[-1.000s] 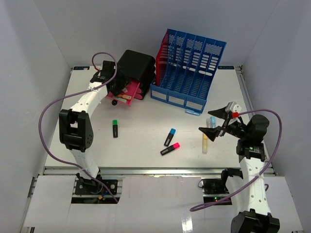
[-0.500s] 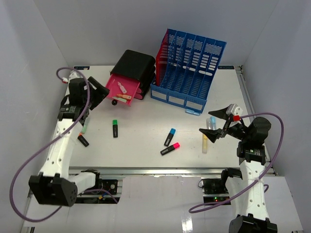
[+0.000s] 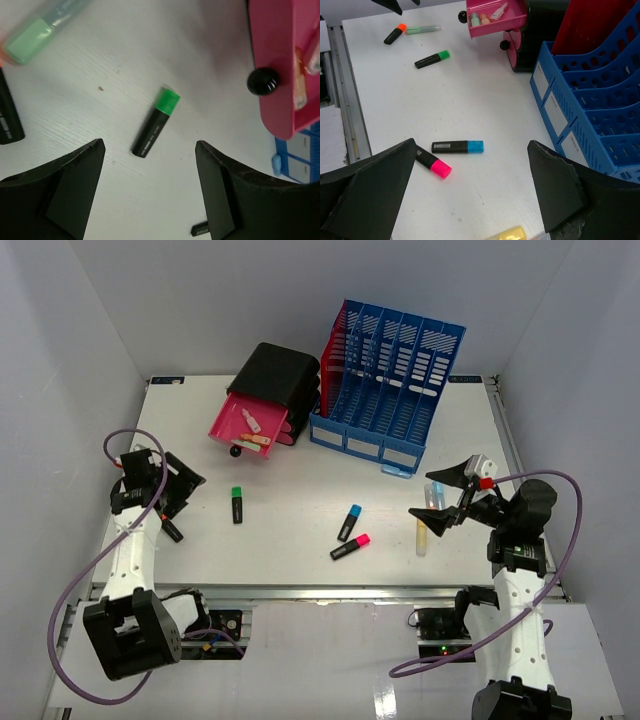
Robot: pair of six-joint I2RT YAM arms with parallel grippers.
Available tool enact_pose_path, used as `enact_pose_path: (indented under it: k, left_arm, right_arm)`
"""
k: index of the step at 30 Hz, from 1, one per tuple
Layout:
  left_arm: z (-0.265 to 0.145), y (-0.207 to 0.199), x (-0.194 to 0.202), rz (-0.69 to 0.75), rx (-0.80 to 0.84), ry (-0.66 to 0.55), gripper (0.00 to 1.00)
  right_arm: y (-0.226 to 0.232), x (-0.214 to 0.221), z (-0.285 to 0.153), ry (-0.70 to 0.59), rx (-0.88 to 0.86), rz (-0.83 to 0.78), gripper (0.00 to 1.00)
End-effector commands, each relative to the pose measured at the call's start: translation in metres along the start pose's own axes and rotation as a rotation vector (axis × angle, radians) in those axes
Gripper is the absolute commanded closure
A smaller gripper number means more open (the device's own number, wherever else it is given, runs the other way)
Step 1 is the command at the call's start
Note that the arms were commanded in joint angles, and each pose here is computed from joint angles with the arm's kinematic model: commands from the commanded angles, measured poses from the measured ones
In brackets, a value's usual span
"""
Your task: Organize the desk
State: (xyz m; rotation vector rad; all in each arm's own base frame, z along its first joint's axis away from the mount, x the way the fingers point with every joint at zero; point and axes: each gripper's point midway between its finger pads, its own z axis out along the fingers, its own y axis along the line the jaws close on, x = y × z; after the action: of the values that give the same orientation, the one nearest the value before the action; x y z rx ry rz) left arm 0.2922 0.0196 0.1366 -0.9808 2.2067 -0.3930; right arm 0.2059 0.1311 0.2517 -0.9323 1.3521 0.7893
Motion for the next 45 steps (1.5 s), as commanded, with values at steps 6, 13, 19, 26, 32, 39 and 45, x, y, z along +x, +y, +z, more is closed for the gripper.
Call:
enact_pose_path:
  k: [6, 13, 19, 26, 32, 39, 45]
  left_arm:
    - [-0.057, -0.068, 0.059, 0.129, 0.550, 0.161, 0.04]
    - [-0.080, -0.081, 0.080, 0.183, 0.717, 0.197, 0.02]
    - [-0.090, -0.077, 0.087, 0.243, 0.745, 0.156, 0.02]
    - [-0.103, -0.083, 0.084, 0.335, 0.793, 0.096, 0.02]
    - [-0.111, -0.085, 0.079, 0.414, 0.788, 0.028, 0.02]
    - [-0.111, -0.084, 0.075, 0.405, 0.774, -0.003, 0.02]
    - [-0.112, -0.084, 0.076, 0.406, 0.780, 0.001, 0.02]
  right_arm:
    - [0.014, 0.014, 0.001, 0.033, -0.187, -0.064, 0.02]
    - [-0.027, 0.043, -0.007, 0.295, -0.100, -0.031, 0.02]
    - [-0.085, 0.082, -0.024, 0.509, 0.242, 0.153, 0.06]
    - [-0.128, 0.149, -0.052, 0.751, 0.550, 0.316, 0.13]
    - [-0.140, 0.166, -0.042, 0.760, 0.534, 0.404, 0.13]
    - [-0.130, 0.152, -0.023, 0.703, 0.387, 0.363, 0.12]
    - [-0.079, 0.136, 0.039, 0.654, -0.077, -0.112, 0.12]
